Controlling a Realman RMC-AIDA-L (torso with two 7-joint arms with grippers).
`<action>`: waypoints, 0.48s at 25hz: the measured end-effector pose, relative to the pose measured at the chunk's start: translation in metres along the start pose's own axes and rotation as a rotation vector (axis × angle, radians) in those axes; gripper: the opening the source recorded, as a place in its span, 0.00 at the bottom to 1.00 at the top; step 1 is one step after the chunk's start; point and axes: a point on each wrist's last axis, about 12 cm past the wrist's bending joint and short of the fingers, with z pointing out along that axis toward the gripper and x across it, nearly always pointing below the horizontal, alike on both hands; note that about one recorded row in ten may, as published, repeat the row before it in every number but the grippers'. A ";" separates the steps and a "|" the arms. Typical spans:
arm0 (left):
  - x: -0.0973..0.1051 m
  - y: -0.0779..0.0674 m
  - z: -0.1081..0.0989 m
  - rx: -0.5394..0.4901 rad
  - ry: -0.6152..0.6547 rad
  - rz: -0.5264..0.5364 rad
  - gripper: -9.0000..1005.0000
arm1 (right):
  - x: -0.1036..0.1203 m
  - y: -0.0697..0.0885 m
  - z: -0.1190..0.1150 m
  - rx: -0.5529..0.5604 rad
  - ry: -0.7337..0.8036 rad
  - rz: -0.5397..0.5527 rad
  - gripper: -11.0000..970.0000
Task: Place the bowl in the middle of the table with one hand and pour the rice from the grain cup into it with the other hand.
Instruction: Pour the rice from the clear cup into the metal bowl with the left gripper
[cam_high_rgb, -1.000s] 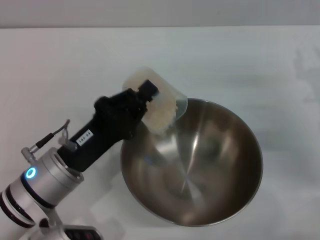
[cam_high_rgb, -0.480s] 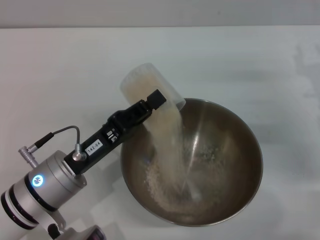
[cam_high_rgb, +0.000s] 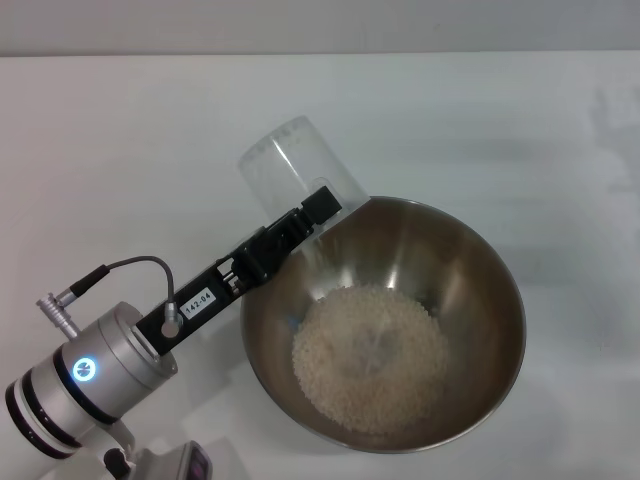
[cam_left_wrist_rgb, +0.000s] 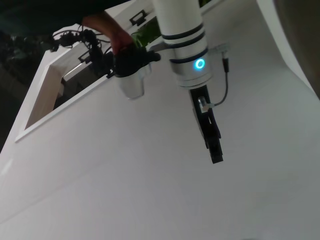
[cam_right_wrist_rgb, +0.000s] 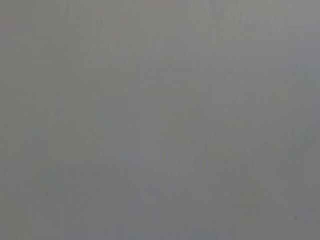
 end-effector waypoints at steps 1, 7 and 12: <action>0.000 0.000 0.000 0.003 -0.001 0.012 0.03 | 0.000 0.000 0.000 0.000 0.000 0.000 0.52; -0.002 -0.003 0.000 0.023 -0.021 0.067 0.03 | 0.000 -0.001 0.000 0.000 -0.002 -0.001 0.52; 0.000 -0.002 0.001 0.016 -0.001 0.019 0.03 | -0.001 -0.001 0.000 0.004 -0.002 0.000 0.52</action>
